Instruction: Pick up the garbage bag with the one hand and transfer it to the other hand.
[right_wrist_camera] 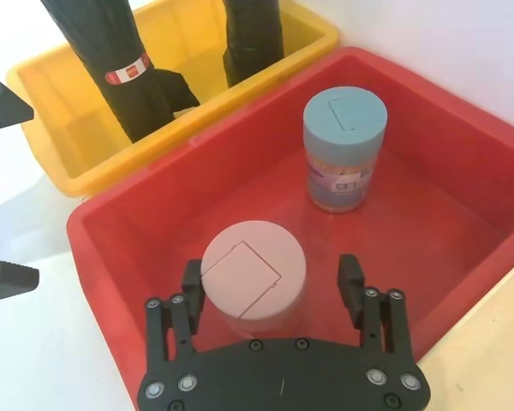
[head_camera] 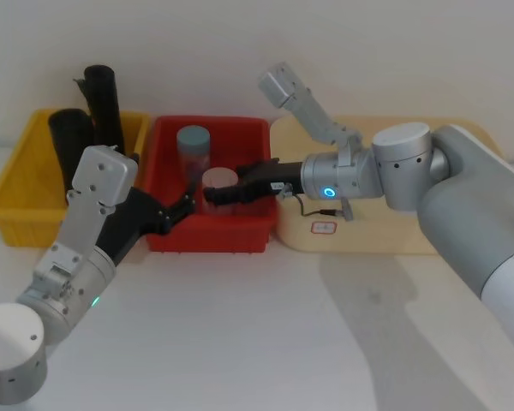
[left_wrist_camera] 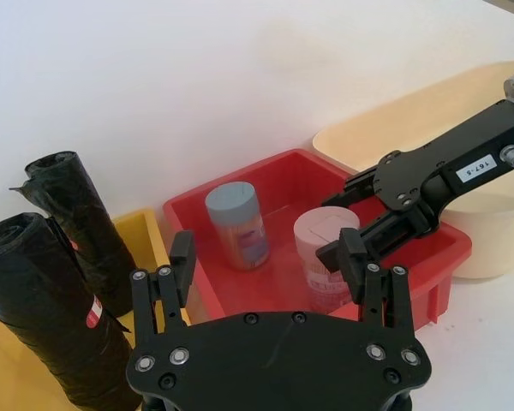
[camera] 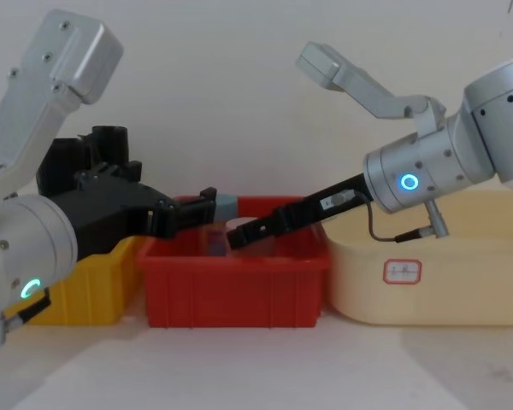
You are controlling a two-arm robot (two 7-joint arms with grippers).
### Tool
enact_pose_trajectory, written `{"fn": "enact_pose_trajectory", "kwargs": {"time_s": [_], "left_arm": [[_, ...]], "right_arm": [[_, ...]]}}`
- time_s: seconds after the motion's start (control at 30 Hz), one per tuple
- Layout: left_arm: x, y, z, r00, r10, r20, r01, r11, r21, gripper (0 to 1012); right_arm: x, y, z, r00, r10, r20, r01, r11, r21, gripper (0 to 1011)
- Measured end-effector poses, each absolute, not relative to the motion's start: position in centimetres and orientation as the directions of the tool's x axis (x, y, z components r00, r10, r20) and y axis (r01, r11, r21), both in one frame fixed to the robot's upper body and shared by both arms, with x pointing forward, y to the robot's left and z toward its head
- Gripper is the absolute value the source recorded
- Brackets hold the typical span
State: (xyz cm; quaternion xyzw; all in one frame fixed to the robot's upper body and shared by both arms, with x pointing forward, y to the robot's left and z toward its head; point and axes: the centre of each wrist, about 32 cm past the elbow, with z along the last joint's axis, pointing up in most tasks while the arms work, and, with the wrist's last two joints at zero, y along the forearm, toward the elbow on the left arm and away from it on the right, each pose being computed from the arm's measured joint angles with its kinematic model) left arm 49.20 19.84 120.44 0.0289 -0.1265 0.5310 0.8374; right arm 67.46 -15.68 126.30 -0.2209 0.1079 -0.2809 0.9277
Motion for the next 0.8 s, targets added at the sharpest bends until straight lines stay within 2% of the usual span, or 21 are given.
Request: {"fn": "enact_pose_trajectory", "kwargs": {"time_s": [0.23, 0.27, 0.37, 0.8], "left_arm": [[49.2, 19.84, 120.44, 0.404, 0.882, 0.242, -0.897, 0.434, -0.086, 1000], [49.2, 19.84, 120.44, 0.404, 0.882, 0.242, -0.897, 0.434, -0.086, 1000], [49.2, 19.84, 120.44, 0.404, 0.882, 0.242, -0.897, 0.434, -0.086, 1000], [49.2, 19.84, 120.44, 0.404, 0.882, 0.243, -0.897, 0.434, -0.086, 1000]], "right_arm": [[67.45, -15.68, 126.22, 0.818, -0.569, -0.086, 0.47, 0.747, -0.47, 798], [67.44, -15.67, 126.21, 0.818, -0.569, -0.088, 0.47, 0.748, -0.469, 743], [67.44, -15.68, 126.19, 0.817, -0.569, -0.09, 0.47, 0.748, -0.469, 665], [67.25, -15.81, 126.27, 0.818, -0.568, -0.093, 0.471, 0.753, -0.459, 664]]}}
